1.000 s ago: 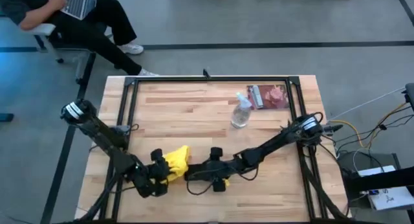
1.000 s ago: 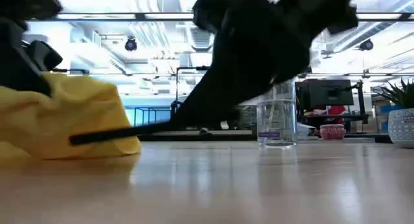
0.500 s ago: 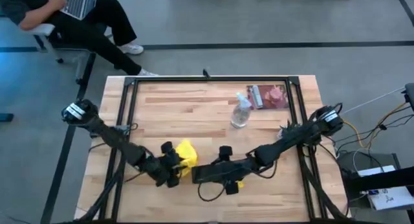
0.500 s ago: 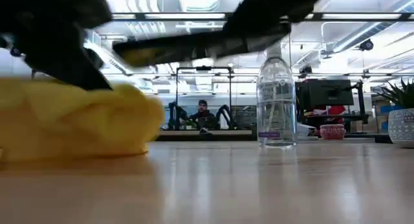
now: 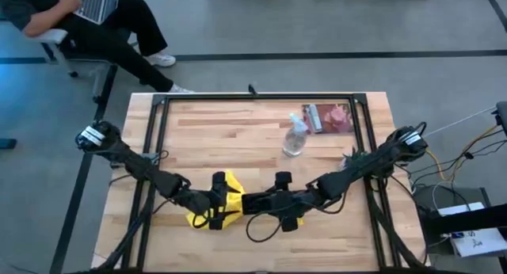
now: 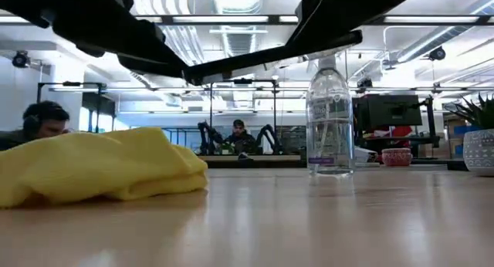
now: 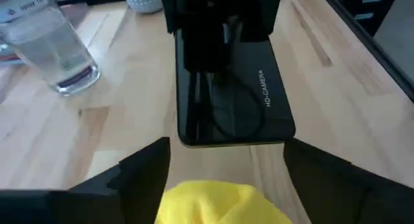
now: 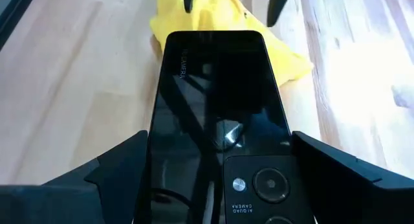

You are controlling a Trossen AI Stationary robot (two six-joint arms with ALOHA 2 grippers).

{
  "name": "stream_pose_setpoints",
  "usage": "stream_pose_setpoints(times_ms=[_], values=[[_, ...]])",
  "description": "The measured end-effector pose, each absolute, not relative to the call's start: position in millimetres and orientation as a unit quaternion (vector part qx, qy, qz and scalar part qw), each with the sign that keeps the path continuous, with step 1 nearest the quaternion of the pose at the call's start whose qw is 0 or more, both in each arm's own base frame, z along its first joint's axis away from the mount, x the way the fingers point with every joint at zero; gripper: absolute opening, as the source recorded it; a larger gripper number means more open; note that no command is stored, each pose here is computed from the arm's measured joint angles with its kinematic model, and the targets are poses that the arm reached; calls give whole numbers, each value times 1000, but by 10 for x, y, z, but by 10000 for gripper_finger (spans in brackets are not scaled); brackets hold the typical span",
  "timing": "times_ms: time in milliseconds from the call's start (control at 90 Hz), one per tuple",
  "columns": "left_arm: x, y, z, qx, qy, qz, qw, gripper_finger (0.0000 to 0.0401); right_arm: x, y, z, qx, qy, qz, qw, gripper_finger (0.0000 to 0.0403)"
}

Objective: Apply microfiber cloth
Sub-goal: Wipe the black cellphone with the yellow microfiber cloth

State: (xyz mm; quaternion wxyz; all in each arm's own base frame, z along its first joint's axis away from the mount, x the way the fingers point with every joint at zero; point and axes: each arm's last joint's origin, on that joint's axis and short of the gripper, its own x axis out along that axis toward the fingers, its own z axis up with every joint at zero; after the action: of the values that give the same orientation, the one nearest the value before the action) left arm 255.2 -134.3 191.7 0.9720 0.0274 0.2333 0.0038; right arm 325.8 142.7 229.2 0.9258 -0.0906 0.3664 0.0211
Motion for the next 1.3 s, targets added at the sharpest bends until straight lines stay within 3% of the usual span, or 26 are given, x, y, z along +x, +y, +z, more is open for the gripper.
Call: stream_pose_setpoints(times_ms=[456, 1078, 1300], values=[[2742, -1316, 1814, 28, 193, 19, 981, 363, 3295, 1332, 2278, -83, 371, 6, 925, 315], [3204, -1380, 1719, 67, 243, 54, 966, 379, 3320, 1294, 2280, -81, 366, -5, 927, 315], [3324, -1412, 1857, 82, 272, 61, 957, 356, 3319, 1296, 2279, -81, 367, -4, 927, 315]])
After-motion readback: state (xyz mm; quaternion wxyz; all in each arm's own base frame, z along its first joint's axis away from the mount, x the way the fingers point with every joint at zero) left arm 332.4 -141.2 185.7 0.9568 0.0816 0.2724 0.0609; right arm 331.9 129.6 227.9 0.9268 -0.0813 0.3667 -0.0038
